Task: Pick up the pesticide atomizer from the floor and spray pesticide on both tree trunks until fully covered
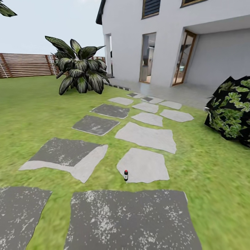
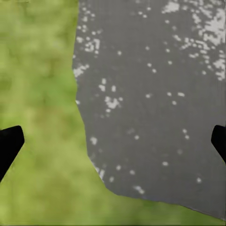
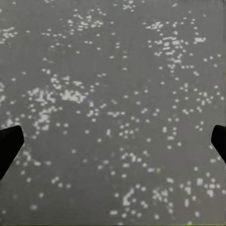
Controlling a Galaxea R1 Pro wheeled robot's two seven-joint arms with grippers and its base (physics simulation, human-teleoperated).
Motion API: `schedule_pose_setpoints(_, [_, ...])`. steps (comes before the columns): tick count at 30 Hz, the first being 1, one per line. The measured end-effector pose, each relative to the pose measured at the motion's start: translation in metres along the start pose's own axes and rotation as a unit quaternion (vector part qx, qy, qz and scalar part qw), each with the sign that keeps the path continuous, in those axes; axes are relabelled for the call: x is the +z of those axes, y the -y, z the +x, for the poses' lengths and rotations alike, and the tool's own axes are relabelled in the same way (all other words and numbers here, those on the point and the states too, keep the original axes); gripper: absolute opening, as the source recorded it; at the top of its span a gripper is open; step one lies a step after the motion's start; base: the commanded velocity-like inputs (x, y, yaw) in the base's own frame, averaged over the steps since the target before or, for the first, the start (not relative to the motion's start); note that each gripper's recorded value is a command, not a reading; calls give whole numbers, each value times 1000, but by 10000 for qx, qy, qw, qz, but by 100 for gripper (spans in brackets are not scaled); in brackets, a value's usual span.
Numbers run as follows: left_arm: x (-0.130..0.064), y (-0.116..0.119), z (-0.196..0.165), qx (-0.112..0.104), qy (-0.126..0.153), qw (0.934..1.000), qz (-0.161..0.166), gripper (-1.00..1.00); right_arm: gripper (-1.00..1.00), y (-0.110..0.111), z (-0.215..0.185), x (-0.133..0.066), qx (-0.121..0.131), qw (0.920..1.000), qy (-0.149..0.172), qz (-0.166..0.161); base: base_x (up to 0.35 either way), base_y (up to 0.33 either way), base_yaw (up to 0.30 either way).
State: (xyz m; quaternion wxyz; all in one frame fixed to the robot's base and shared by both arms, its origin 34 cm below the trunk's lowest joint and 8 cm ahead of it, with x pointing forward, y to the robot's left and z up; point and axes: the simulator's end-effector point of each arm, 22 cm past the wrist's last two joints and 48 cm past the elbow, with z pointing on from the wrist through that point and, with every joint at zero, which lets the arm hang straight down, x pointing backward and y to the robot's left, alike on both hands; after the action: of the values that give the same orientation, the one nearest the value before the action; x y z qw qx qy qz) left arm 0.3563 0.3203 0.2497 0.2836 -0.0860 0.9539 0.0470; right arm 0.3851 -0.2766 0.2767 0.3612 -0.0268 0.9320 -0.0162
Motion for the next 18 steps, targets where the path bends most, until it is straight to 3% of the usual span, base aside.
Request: schedule_pose_setpoints(18, [0, 0, 0, 0, 0, 10000, -1, 100, 100, 0, 0, 0, 0, 10000, -4, 0, 274, 224, 0])
